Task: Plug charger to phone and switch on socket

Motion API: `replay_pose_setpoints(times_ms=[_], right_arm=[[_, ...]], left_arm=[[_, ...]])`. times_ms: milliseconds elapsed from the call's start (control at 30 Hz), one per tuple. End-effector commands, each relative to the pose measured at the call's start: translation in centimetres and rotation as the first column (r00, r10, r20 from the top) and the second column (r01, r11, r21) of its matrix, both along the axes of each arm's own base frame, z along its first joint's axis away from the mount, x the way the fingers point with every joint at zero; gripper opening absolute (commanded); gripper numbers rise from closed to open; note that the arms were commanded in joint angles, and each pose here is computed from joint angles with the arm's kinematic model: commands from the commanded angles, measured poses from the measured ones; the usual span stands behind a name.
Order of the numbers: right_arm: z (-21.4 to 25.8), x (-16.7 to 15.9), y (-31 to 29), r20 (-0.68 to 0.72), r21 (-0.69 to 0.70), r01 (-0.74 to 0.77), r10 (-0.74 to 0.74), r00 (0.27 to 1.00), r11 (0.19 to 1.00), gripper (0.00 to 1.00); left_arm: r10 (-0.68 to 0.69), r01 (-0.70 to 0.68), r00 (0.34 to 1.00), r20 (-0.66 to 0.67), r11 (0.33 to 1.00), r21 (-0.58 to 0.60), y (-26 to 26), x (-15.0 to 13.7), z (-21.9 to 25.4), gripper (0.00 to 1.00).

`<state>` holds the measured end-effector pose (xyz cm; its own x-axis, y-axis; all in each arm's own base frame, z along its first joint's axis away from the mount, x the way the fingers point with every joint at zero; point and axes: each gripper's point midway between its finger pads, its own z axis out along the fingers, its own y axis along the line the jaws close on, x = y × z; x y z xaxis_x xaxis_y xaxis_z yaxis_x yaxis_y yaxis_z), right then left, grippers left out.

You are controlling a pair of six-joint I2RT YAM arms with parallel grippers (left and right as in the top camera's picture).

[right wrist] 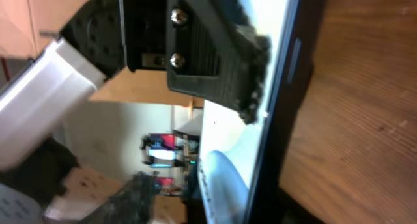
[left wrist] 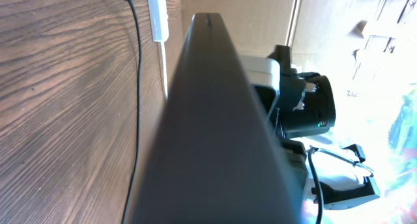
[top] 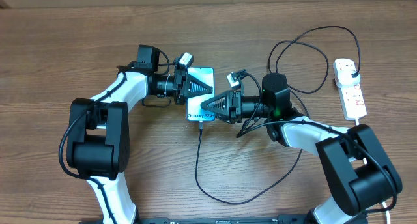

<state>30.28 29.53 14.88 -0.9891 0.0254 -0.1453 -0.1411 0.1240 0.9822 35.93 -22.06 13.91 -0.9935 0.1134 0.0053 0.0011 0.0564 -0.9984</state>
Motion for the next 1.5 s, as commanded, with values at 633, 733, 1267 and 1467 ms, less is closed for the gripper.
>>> replay_pose_setpoints(times_ms=[633, 733, 1267, 1467], right_arm=[[1.5, 0.4, 0.3, 0.021, 0.023, 0.016, -0.016, 1.000, 1.000, 0.04], [1.4, 0.3, 0.3, 0.046, 0.020, 0.011, -0.012, 0.999, 1.000, 0.04], [-7.3, 0.3, -2.1, 0.001, -0.304, 0.105, -0.109, 0.994, 0.947, 0.04], [-10.2, 0.9, -3.9, -0.029, -0.444, 0.186, -0.221, 0.975, 0.877, 0.04]], left_arm=[[-0.016, 0.017, 1.000, 0.014, 0.999, -0.047, -0.1, -0.3, 0.9, 0.39], [-0.008, 0.008, 1.000, 0.017, 1.000, -0.018, -0.1, -0.2, 0.4, 0.60], [0.084, -0.116, 0.988, 0.127, 0.953, 0.280, 0.9, 2.5, -4.7, 1.00], [0.118, -0.174, 0.980, 0.159, 0.894, 0.413, 2.0, 3.5, -7.0, 1.00]])
